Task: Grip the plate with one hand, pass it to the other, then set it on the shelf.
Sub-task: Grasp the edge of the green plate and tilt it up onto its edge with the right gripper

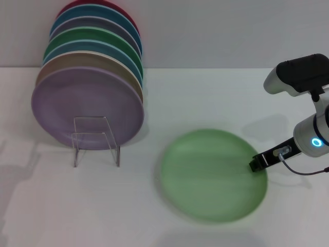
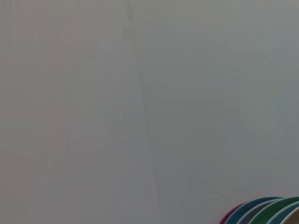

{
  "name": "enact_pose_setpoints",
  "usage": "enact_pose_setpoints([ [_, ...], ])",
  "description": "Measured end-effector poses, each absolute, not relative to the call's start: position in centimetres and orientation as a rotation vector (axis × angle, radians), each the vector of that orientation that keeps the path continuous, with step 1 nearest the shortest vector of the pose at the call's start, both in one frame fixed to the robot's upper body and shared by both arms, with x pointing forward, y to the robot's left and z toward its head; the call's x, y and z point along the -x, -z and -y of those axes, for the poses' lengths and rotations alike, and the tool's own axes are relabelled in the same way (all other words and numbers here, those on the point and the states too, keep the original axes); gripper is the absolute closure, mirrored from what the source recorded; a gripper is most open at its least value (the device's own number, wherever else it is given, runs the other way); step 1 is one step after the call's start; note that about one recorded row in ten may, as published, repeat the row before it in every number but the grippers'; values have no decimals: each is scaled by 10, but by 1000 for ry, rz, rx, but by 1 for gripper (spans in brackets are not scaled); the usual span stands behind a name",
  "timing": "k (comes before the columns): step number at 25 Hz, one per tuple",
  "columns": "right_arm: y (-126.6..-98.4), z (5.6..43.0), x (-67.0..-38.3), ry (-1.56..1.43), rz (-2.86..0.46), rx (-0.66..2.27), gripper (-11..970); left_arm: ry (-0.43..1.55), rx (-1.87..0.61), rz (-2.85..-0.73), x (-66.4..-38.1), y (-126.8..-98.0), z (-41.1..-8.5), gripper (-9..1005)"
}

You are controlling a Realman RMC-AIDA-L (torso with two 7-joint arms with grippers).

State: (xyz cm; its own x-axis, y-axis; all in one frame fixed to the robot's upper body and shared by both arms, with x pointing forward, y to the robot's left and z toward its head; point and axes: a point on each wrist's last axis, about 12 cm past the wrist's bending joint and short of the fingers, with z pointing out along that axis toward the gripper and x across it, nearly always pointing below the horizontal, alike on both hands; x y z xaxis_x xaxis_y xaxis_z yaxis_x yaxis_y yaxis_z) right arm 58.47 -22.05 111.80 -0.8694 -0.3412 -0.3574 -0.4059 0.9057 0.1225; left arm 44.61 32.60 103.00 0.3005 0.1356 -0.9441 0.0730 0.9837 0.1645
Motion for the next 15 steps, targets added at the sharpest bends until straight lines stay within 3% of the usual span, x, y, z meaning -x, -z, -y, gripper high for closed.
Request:
enact_pose_setpoints([
  [8,-1122,221,-582,-295,-2705,576,832,-28,-197,-1257,-451,-1032,-322,214],
  [15,-1147,228,-568,-400,-2514,525,901,-17,-194,-1248,-453,-1033,-320,215],
])
